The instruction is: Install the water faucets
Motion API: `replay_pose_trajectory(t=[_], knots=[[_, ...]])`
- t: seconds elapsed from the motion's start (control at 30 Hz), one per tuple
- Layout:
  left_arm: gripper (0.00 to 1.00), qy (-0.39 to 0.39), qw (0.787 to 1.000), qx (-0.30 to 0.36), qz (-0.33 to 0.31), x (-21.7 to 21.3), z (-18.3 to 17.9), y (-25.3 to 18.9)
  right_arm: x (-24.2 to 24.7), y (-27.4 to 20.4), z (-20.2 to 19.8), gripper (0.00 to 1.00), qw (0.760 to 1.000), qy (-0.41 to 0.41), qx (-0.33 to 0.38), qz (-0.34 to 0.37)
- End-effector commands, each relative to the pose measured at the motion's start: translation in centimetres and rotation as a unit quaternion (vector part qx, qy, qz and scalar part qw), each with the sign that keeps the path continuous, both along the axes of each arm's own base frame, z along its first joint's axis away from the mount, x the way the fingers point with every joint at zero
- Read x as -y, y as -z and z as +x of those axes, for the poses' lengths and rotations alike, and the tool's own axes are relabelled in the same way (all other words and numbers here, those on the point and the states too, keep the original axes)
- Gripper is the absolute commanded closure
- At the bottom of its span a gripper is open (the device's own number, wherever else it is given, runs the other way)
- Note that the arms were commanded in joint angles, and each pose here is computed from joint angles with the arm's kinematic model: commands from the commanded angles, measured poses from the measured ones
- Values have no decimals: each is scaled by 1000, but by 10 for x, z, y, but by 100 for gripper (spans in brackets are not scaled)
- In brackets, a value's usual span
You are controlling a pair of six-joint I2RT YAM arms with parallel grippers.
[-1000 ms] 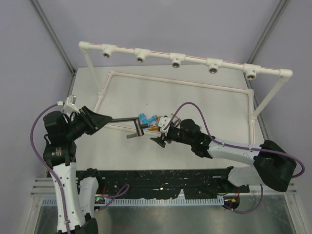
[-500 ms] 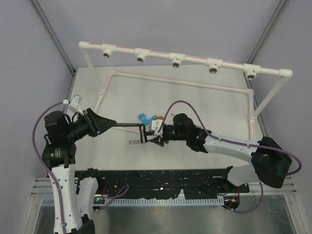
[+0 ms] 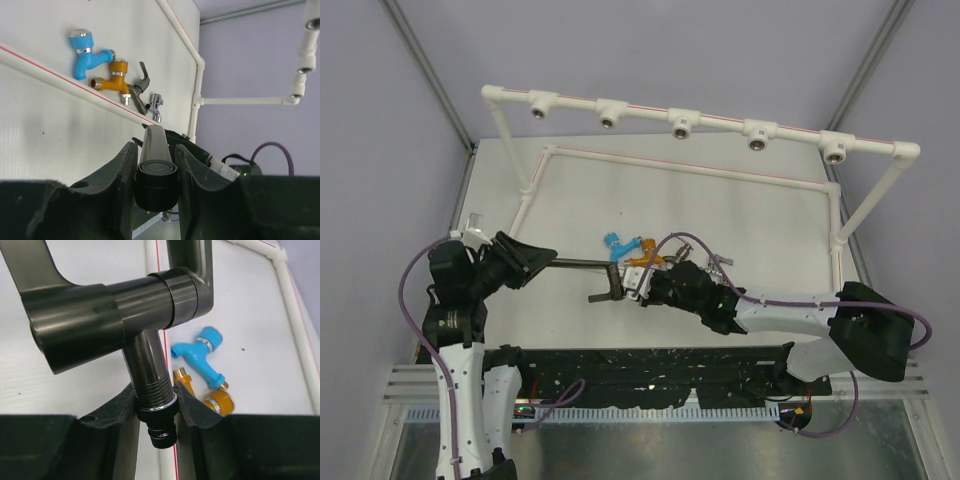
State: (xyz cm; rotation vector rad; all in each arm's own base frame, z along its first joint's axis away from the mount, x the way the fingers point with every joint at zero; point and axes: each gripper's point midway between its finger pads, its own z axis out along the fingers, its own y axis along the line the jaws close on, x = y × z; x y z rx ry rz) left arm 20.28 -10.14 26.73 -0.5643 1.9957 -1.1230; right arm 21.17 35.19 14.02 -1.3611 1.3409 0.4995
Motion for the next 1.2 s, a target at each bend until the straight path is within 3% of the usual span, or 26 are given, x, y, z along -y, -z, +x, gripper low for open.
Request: replay_pose_trajectory(t=[0.0, 0.03, 0.07, 0.1, 0.13, 0.17, 0.2, 0.3, 0.33, 0.37, 0.4, 0.43, 0.5, 0.53, 0.63, 0.83, 0.97, 1.17], knots=[[100, -95, 994, -9, -51, -17, 22, -1, 36, -45, 49, 95, 961, 214, 170, 32], [100, -108, 992, -20, -63, -19, 25, 5, 44, -42, 50, 95, 947, 245, 207, 4], [100, -120, 990, -28, -74, -22, 28, 8, 50, -57, 52, 95, 933, 275, 228, 41], [100, -132, 987, -38, -88, -23, 32, 12, 61, -49, 55, 95, 916, 311, 255, 4], [100, -141, 984, -44, -100, -25, 36, 15, 65, -66, 56, 95, 901, 341, 266, 43], [100, -148, 981, -50, -112, -26, 40, 17, 74, -54, 59, 95, 885, 369, 285, 4], [100, -154, 979, -51, -120, -28, 45, 18, 77, -66, 60, 95, 872, 392, 290, 42], [100, -159, 976, -53, -139, -30, 57, 16, 83, -56, 61, 91, 855, 419, 306, 13], [100, -161, 976, -50, -138, -32, 60, 12, 82, -50, 59, 84, 858, 415, 302, 5], [100, -166, 976, -45, -132, -35, 63, 8, 80, -55, 57, 68, 865, 410, 287, 27], [100, -170, 977, -38, -119, -38, 65, 4, 70, -32, 53, 62, 891, 374, 259, 3], [100, -174, 978, -34, -108, -43, 67, 0, 67, -47, 49, 46, 903, 361, 230, 44], [100, -168, 981, -26, -96, -45, 68, -9, 52, -34, 37, 27, 949, 276, 140, 58], [100, -161, 982, -21, -92, -45, 69, -13, 51, -33, 34, 24, 965, 240, 72, 82], [100, -146, 986, -7, -74, -43, 65, -19, 60, -34, 32, 18, 975, 193, 0, 114], [100, -81, 994, 9, -73, -25, 54, -25, 46, -46, 32, 13, 981, 142, -38, 122], [100, -65, 995, 20, -70, -20, 45, -28, 22, -44, 16, 12, 990, 62, -60, 112], [100, -39, 996, 22, -77, -10, 31, -27, 11, -51, 20, 12, 993, 36, -29, 112]])
